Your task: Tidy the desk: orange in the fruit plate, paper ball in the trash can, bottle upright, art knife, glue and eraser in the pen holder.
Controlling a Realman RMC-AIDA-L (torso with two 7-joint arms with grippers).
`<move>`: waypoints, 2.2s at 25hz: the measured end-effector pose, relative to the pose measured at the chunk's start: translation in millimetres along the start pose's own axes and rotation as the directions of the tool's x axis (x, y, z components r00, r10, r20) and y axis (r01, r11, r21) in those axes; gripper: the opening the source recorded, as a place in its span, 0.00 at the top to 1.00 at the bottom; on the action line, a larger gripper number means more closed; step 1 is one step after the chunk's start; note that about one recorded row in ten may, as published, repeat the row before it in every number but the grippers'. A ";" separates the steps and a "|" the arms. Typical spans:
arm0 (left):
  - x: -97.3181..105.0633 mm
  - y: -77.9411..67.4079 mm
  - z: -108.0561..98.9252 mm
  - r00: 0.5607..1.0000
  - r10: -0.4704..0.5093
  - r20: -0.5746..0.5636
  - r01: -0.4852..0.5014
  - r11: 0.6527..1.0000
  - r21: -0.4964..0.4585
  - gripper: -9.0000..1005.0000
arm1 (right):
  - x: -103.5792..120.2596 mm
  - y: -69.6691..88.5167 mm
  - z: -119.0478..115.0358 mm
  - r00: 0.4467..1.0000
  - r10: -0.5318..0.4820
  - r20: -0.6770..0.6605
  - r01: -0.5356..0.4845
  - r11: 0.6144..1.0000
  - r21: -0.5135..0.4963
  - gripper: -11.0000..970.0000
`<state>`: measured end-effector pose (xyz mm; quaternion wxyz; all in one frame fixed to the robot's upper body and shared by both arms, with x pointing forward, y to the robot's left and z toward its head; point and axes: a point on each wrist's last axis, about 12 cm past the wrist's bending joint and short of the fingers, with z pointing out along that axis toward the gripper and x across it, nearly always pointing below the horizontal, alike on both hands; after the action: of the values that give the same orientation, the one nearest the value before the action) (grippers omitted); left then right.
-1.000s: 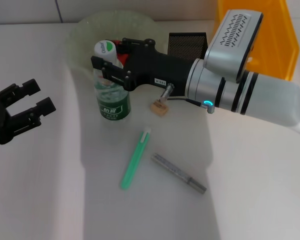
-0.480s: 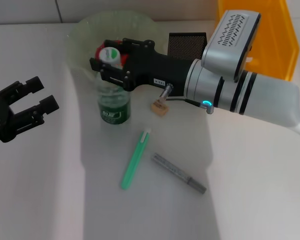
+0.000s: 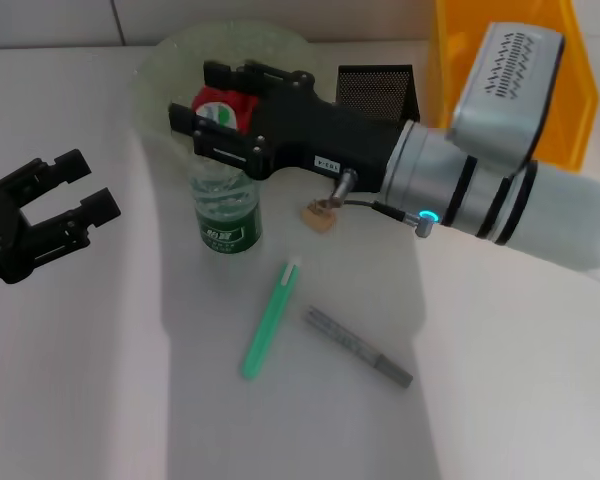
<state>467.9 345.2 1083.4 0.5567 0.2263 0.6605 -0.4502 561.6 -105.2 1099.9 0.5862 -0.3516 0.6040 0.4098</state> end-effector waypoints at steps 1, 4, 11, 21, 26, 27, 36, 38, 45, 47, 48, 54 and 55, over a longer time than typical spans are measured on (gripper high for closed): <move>-0.4 -0.2 -0.2 1.000 0.001 0.002 -0.001 1.000 0.003 0.23 | -3.3 2.5 -4.0 1.000 0.002 0.027 -0.002 1.000 0.002 0.34; -1.7 -0.6 -2.0 1.000 0.004 0.007 -0.004 1.000 0.005 0.23 | -13.2 7.3 -15.2 0.996 0.000 0.090 -0.002 1.000 0.017 0.32; -1.8 -1.6 -2.9 1.000 -0.003 0.005 0.003 1.000 0.014 0.23 | -43.4 1.1 -72.2 0.982 0.029 0.187 -0.023 0.999 -0.031 0.27; -3.3 -2.4 2.5 1.000 0.001 -0.015 -0.001 0.999 0.050 0.23 | -104.9 -13.9 -178.9 0.995 0.096 -0.039 -0.101 0.985 -0.141 0.24; -2.1 -3.2 9.4 0.997 0.010 -0.083 -0.001 0.994 0.107 0.23 | -137.3 -7.9 -187.8 0.945 0.084 -0.317 -0.106 0.993 -0.055 0.24; -1.6 -3.6 11.2 0.995 0.011 -0.102 0.001 0.992 0.122 0.23 | -142.5 -6.3 -186.6 0.925 0.093 -0.368 -0.112 0.993 -0.030 0.24; -23.2 -5.7 30.8 0.911 -0.015 -0.413 0.098 0.979 0.181 0.23 | -130.3 -2.7 -192.5 0.802 0.173 -0.572 -0.184 0.982 0.039 0.24; -27.7 -6.8 33.5 0.900 -0.012 -0.436 0.097 0.980 0.174 0.23 | -115.4 -3.7 -199.2 0.801 0.189 -0.568 -0.217 0.976 0.020 0.24; -63.7 -17.5 73.2 0.742 -0.064 -0.668 0.136 0.989 0.056 0.23 | -53.0 -9.4 -229.3 0.849 0.289 -0.442 -0.330 0.944 -0.017 0.24; -70.5 -22.7 87.0 0.691 -0.073 -0.719 0.126 0.992 0.021 0.23 | -41.3 -11.4 -237.8 0.868 0.319 -0.379 -0.349 0.937 -0.010 0.24; -73.2 -25.6 94.2 0.663 -0.070 -0.745 0.109 0.994 0.004 0.23 | -37.0 -12.0 -241.9 0.875 0.331 -0.354 -0.356 0.935 -0.005 0.24; -85.4 -48.3 140.9 0.515 -0.041 -0.856 -0.014 0.998 -0.056 0.23 | -27.6 -13.9 -256.6 0.894 0.346 -0.283 -0.351 0.936 0.035 0.24; -85.9 -50.7 146.5 0.499 -0.049 -0.865 -0.030 0.997 -0.074 0.24 | -27.1 -13.9 -257.4 0.896 0.346 -0.280 -0.349 0.936 0.039 0.24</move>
<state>529.1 213.6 1185.2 0.1572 0.3954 0.8689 -0.2529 467.8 -346.0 1119.9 0.4093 -0.2965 0.7318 0.4571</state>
